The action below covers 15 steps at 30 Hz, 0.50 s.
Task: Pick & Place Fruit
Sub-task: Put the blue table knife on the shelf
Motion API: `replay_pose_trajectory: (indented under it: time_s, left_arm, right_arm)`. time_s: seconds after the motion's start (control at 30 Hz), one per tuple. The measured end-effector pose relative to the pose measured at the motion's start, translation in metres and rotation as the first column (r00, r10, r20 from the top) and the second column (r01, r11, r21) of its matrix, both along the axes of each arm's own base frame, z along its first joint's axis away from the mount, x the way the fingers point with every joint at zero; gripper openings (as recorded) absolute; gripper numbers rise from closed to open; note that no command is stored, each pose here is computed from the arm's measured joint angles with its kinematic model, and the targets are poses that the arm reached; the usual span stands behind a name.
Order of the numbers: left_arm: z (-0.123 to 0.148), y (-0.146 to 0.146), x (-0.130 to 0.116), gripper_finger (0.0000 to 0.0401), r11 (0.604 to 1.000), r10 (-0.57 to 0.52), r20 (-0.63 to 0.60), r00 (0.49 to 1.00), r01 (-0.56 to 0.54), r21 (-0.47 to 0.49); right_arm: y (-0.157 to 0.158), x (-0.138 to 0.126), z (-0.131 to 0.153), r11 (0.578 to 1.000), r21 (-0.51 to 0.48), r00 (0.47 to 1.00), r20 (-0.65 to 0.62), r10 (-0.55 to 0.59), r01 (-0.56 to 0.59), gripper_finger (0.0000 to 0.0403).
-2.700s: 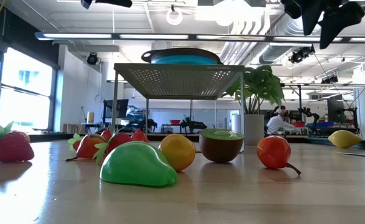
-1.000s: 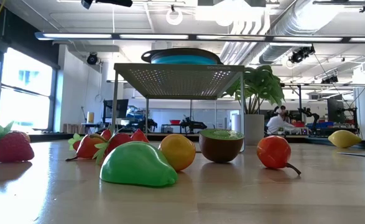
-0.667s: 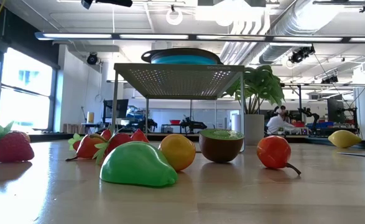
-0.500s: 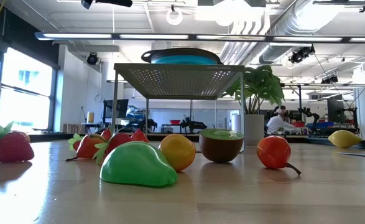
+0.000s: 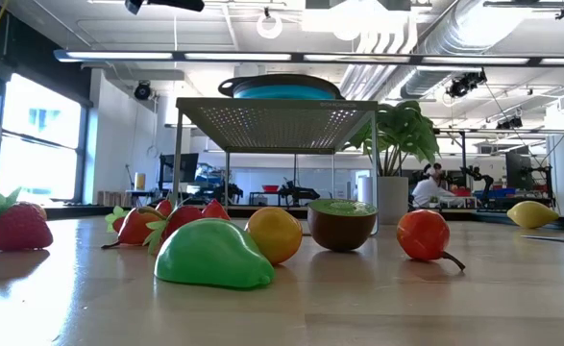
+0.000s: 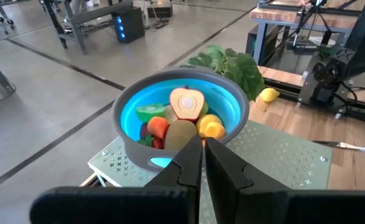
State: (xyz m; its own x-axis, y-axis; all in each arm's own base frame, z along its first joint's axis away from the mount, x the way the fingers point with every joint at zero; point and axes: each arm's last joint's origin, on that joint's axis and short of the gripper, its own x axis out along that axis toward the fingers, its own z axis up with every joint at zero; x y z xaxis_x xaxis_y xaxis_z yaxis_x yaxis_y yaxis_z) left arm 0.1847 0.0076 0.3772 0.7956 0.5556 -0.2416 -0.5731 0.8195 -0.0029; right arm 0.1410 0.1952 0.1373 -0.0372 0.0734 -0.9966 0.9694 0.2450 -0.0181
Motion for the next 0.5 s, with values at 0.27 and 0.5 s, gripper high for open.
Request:
replay_pose_trajectory:
  time_s: [0.27,0.5]
  left_arm:
    - [-0.0037,0.0001,-0.0013,0.0014,1.0,0.001,-0.041,0.999,-0.001,0.0]
    - [-0.0038,0.0001,-0.0013,0.0014,1.0,0.001,-0.042,0.999,-0.001,0.0]
  right_arm:
    - [0.0005,0.0013,-0.0014,1.0,-0.016,1.0,0.022,0.014,-0.014,0.0152]
    - [0.0007,0.0015,-0.0016,1.0,-0.014,1.0,0.023,0.014,-0.013,0.0104]
